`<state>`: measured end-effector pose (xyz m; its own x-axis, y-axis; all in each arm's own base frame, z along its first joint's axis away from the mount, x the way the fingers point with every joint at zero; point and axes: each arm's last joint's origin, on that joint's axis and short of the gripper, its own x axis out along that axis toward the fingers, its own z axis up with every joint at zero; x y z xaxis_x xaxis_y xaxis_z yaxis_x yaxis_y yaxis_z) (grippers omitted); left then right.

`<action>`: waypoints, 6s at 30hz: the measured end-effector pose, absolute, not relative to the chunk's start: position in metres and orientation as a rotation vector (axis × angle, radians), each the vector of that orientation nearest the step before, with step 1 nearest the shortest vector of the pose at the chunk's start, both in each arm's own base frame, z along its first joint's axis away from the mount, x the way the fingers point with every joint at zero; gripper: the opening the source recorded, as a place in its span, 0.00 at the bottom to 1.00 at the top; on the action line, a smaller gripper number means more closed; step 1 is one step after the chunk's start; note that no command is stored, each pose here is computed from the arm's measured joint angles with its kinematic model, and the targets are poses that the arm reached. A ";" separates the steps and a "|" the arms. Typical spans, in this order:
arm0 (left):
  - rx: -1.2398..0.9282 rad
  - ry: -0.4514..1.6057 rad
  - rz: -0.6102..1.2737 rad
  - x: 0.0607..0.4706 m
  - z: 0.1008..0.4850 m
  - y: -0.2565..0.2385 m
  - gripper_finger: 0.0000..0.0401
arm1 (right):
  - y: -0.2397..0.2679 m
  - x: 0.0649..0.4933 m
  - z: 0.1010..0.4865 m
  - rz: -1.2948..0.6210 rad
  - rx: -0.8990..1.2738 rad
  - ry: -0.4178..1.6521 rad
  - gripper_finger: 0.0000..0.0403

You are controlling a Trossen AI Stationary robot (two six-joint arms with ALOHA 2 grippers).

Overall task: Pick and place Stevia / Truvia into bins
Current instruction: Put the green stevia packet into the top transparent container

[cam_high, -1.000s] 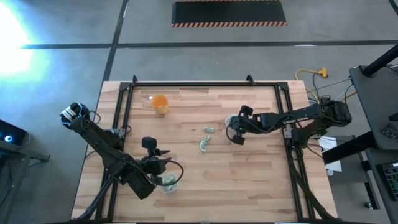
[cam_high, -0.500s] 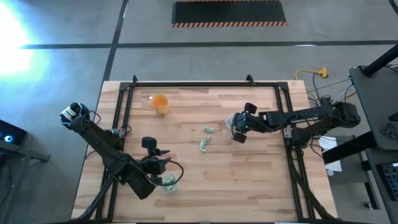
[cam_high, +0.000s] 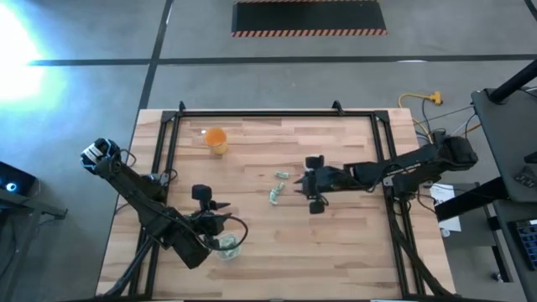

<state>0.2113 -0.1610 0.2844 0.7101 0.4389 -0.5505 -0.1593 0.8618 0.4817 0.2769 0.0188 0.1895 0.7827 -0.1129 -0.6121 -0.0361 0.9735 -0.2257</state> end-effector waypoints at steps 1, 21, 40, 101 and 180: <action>0.429 0.708 0.338 0.212 0.285 -0.161 0.31 | 0.018 0.281 0.188 -0.043 -0.237 0.665 0.26; 0.433 0.707 0.336 0.212 0.285 -0.161 0.31 | -0.052 0.352 0.150 -0.154 -0.055 0.886 0.18; 0.434 0.709 0.337 0.212 0.284 -0.161 0.31 | -0.065 0.363 0.132 -0.131 -0.012 0.982 0.34; 0.434 0.711 0.337 0.212 0.284 -0.161 0.31 | -0.045 0.295 0.196 -0.221 0.000 0.960 0.02; 0.428 0.707 0.340 0.213 0.282 -0.160 0.31 | -0.013 0.273 0.196 -0.129 -0.080 0.791 0.20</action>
<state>0.2128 -0.1603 0.2815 0.7122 0.4379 -0.5486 -0.1548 0.8603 0.4857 0.2733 -0.0134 0.1958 0.6957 -0.1458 -0.7033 0.0859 0.9890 -0.1200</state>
